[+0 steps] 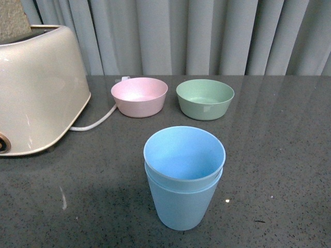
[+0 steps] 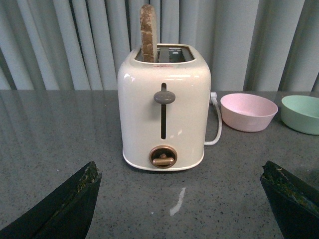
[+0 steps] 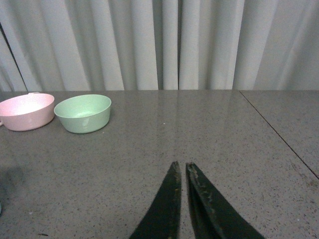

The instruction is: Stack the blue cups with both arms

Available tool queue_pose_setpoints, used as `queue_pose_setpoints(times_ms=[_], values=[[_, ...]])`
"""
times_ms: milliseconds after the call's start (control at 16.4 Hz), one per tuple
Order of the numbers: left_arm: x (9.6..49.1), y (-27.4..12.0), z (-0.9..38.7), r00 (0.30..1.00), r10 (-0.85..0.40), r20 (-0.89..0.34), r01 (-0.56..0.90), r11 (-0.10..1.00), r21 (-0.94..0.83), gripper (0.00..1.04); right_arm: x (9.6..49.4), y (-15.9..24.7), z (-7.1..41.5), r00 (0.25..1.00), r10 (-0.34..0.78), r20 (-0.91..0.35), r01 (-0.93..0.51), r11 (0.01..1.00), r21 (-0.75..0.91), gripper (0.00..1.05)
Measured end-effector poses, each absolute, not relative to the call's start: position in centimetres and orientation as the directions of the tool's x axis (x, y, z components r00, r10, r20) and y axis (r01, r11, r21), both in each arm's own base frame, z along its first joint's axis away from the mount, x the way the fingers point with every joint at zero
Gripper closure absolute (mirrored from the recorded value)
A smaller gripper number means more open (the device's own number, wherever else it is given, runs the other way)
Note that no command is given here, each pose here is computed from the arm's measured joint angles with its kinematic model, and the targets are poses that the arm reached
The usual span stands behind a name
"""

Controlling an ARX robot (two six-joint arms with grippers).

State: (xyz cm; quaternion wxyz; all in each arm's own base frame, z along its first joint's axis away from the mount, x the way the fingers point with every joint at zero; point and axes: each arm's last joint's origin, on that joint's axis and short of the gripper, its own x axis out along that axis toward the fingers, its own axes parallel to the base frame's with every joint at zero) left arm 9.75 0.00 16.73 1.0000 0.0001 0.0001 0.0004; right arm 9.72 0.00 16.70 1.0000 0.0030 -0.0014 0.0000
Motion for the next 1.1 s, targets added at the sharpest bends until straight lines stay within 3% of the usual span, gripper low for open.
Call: queue_pose_setpoints(times_ms=[487,548,1097], values=[[9.75,0.00,16.73,1.000,0.001,0.000,-0.001,1.000,0.000,0.07,9.72,0.00,16.71,1.000,0.000,0.004,0.000,1.000,0.006,0.10],[9.75,0.00,16.73,1.000,0.000,0.000,0.000,1.000,0.000,0.07,9.72,0.00,16.69,1.000,0.000,0.003,0.000,1.000,0.006,0.05],[9.75,0.00,16.73,1.000,0.000,0.000,0.000,1.000,0.000,0.07,9.72,0.00,16.69,1.000,0.000,0.003,0.000,1.000,0.006,0.07]])
